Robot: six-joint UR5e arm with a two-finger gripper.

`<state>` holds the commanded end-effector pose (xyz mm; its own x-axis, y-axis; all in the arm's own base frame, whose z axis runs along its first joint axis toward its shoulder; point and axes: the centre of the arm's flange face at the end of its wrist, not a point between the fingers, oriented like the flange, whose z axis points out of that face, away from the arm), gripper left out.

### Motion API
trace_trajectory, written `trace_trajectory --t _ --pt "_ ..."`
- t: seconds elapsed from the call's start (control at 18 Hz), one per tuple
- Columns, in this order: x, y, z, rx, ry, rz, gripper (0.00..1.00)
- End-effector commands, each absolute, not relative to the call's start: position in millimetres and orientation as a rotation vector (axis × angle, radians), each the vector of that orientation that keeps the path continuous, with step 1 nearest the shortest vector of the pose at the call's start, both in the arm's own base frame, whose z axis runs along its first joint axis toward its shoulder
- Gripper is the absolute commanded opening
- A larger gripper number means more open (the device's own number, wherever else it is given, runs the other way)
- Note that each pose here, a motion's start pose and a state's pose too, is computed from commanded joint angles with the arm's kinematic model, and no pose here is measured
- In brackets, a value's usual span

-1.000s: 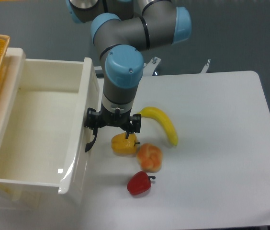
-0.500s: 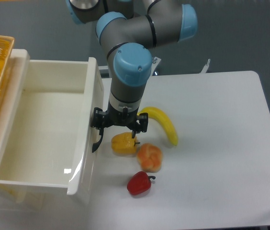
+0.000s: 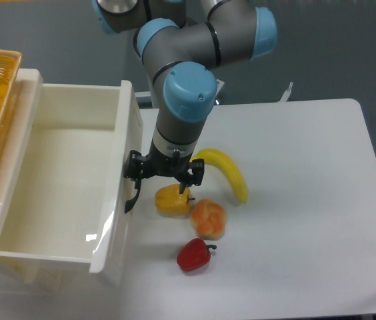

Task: Slide open the top white drawer

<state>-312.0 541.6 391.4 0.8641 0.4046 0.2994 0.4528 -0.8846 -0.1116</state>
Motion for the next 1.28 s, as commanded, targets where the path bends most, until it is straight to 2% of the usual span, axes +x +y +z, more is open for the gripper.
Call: trace_trajectory --t 0.44,0.78,1.11,1.28 --pt "-313 539 392 -2.855 -0.68 -0.435 1.0" --pt "-336 523 397 -2.843 -0.703 -0.39 1.0" --pt "-359 503 405 -2.937 -0.464 -0.214 1.0" --pt "-371 490 396 -3.054 -0.214 -0.082 1.0"
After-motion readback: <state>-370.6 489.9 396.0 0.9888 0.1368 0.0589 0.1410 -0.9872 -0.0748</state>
